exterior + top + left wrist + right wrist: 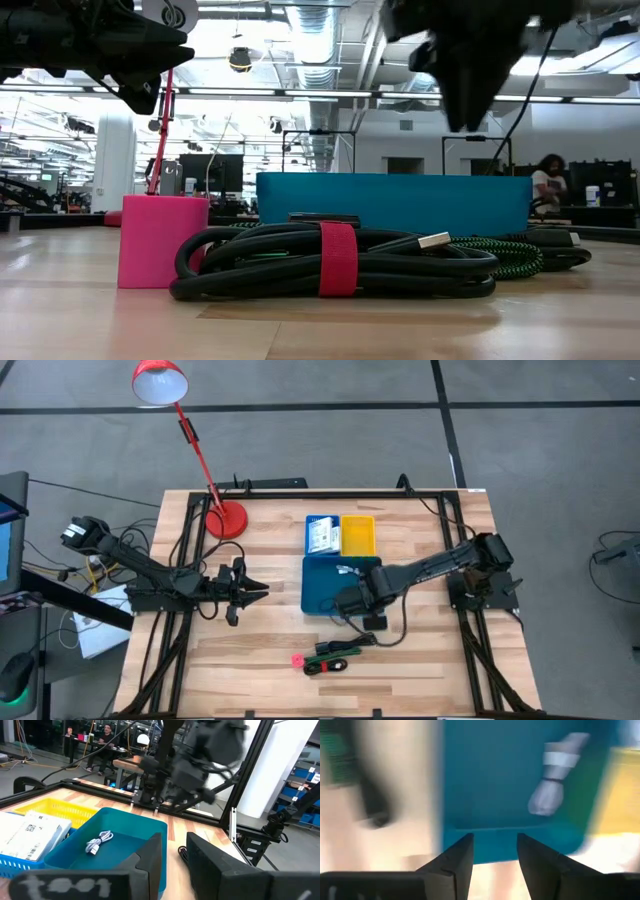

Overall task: Pick and place items into bin
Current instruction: Put the top black charger cable into the large blue bin

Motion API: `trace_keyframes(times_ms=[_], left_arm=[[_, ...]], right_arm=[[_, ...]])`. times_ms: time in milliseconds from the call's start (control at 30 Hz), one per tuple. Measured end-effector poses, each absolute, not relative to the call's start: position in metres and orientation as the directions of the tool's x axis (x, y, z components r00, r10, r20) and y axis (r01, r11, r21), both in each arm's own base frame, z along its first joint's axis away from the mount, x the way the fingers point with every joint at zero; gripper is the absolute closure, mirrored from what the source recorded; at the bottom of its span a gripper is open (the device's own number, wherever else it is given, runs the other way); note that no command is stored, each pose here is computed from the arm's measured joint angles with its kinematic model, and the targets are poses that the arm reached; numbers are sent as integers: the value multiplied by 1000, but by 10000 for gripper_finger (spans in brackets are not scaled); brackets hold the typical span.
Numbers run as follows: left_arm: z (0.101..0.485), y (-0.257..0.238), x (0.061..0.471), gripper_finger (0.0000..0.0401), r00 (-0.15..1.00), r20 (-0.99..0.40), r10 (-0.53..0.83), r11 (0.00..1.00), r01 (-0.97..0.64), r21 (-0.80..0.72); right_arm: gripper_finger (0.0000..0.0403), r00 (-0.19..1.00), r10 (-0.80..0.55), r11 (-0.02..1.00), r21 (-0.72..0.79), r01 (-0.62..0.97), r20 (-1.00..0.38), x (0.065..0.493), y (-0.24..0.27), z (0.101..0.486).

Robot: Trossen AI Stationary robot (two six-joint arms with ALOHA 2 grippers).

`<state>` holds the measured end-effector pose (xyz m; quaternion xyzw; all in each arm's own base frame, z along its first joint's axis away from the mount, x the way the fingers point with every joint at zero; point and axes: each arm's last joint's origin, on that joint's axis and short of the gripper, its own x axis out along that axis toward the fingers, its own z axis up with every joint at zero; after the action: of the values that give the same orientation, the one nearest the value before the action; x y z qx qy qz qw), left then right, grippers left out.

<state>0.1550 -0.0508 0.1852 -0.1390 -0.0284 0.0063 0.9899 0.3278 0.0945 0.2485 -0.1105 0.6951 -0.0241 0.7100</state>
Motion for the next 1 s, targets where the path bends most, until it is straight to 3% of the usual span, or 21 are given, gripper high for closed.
trace_keyframes(times_ms=[167,467,667,1000], left_arm=[[185,-51,155,324,998,54,20,961,-5,-275],[185,-51,155,324,998,54,21,961,-5,-275],[185,-51,155,324,998,53,21,961,-5,-275],[185,-51,155,324,998,54,21,961,-5,-275]], right_arm=[[269,56,-76,976,-86,-200,-995,323,127,244],[273,103,-33,979,-53,-198,-994,312,159,221],[259,175,6,981,-28,-192,-984,314,165,208],[241,145,-7,985,-31,-167,-989,305,160,180]])
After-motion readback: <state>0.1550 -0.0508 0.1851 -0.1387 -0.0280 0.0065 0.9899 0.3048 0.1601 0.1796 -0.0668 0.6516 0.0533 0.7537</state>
